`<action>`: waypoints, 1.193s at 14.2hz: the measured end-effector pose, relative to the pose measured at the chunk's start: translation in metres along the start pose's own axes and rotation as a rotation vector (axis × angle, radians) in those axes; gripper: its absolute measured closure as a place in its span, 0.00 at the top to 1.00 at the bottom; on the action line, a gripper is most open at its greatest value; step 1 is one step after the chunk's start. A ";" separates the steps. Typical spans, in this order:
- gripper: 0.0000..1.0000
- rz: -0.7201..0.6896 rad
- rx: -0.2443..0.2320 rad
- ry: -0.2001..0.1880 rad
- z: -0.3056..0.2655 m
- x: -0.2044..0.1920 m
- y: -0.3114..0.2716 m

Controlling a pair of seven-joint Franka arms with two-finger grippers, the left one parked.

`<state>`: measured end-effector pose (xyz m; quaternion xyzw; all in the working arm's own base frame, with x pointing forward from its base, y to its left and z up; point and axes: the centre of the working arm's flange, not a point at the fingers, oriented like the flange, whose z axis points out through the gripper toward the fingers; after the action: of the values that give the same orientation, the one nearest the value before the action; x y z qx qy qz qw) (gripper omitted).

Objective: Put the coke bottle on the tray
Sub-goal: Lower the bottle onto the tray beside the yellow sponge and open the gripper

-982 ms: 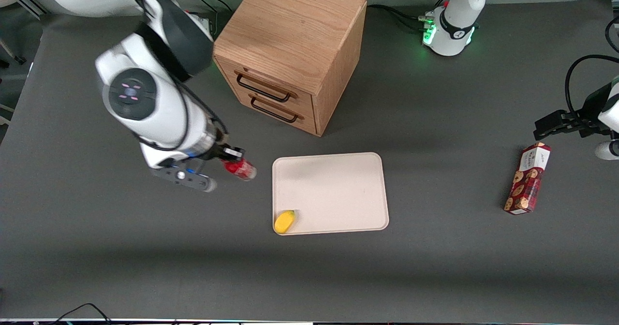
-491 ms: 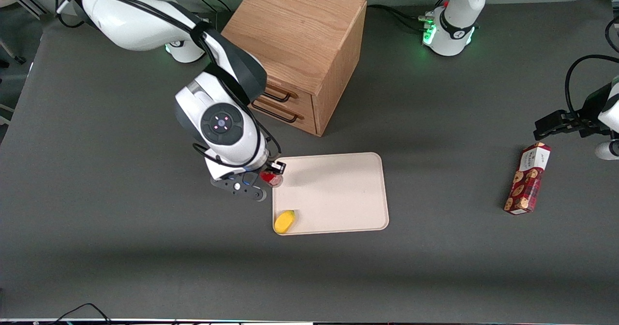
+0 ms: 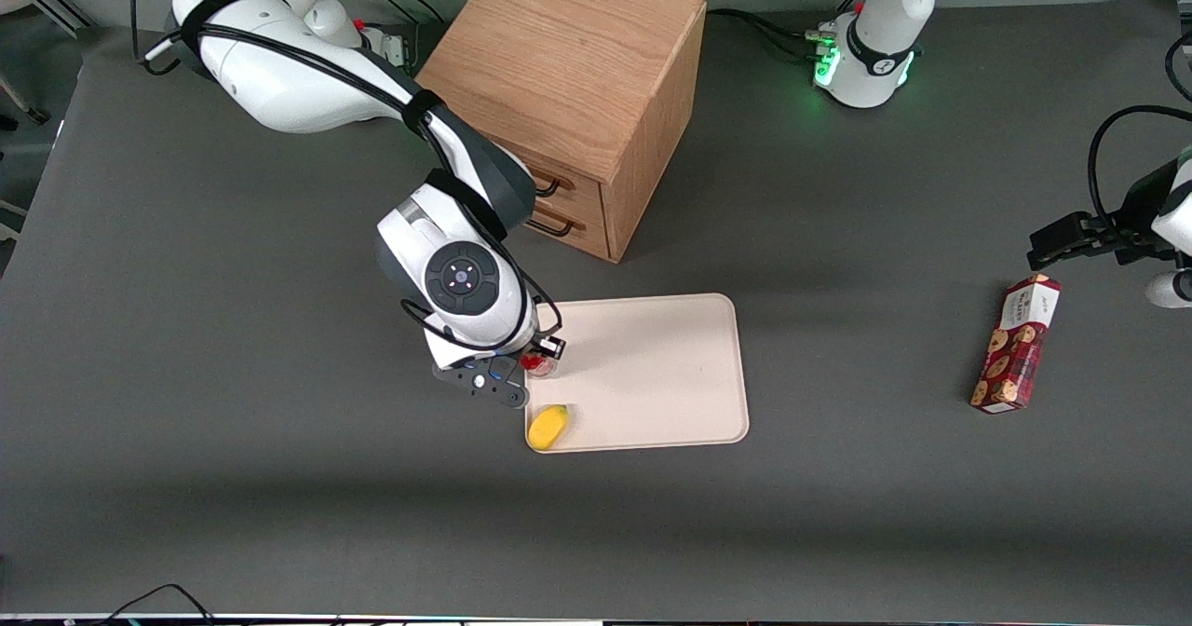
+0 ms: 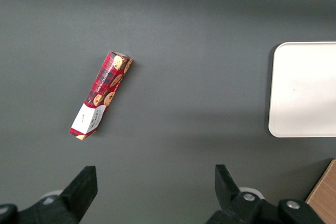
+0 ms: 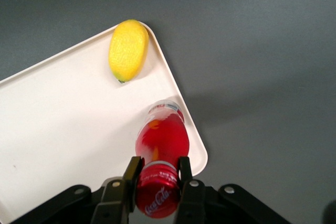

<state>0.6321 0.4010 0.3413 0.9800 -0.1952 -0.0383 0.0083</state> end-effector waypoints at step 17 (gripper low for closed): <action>0.93 -0.012 0.000 0.019 0.009 0.005 -0.003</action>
<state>0.6376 0.4017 0.3321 0.9814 -0.1893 -0.0292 0.0097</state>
